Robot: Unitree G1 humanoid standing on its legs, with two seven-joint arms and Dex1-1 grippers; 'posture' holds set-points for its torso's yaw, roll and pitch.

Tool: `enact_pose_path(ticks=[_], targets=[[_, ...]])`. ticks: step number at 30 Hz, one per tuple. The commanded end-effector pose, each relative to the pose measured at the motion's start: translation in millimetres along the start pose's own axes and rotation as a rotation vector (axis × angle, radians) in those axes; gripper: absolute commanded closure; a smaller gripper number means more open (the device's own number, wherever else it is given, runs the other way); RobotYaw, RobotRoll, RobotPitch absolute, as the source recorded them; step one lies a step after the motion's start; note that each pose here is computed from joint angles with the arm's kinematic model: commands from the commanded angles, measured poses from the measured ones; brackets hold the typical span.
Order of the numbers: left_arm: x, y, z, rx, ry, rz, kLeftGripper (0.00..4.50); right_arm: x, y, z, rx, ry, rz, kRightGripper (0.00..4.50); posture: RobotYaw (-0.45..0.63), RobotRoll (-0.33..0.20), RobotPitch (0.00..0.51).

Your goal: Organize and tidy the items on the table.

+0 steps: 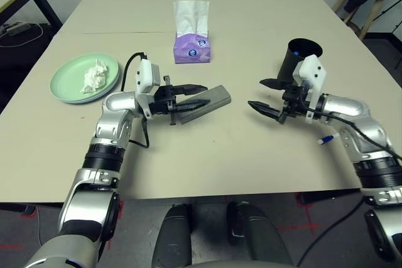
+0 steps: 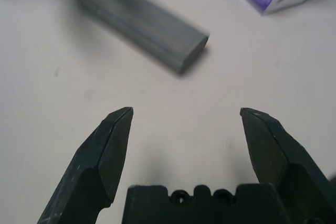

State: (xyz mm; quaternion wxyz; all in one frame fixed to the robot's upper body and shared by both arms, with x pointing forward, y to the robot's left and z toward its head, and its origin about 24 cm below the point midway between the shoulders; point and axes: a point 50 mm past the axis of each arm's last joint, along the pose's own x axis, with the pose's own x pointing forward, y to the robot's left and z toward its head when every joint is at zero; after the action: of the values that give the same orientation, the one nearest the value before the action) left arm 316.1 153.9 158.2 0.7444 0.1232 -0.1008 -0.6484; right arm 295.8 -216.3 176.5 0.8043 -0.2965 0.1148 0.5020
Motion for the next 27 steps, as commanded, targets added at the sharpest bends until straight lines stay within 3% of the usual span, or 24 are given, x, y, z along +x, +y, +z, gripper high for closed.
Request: enact_pose_path(ticks=[1,6,15,27], targets=[[6.6,-8.5,-5.2,-0.044,0.004,-0.046,0.1,-11.0,6.9,-14.8,-0.101,0.224,0.16,0.0,0.06,0.0,0.151],[7.0,-10.8,-13.5,-0.09,0.027,-0.015,0.04,-18.7,-3.4,-27.6,-0.244,0.41,0.229,0.0,0.06,0.0,0.163],[7.4,-16.8,-18.2,-0.08,0.042,0.024,0.04,-23.5,-23.9,-33.9,-0.458,0.62,0.369,0.0,0.09,0.0,0.179],[5.6,-18.6,-15.2,-0.071,0.052,0.04,0.04,-26.4,-22.3,-24.1,-0.563,0.645,0.451,0.0,0.09,0.0,0.188]])
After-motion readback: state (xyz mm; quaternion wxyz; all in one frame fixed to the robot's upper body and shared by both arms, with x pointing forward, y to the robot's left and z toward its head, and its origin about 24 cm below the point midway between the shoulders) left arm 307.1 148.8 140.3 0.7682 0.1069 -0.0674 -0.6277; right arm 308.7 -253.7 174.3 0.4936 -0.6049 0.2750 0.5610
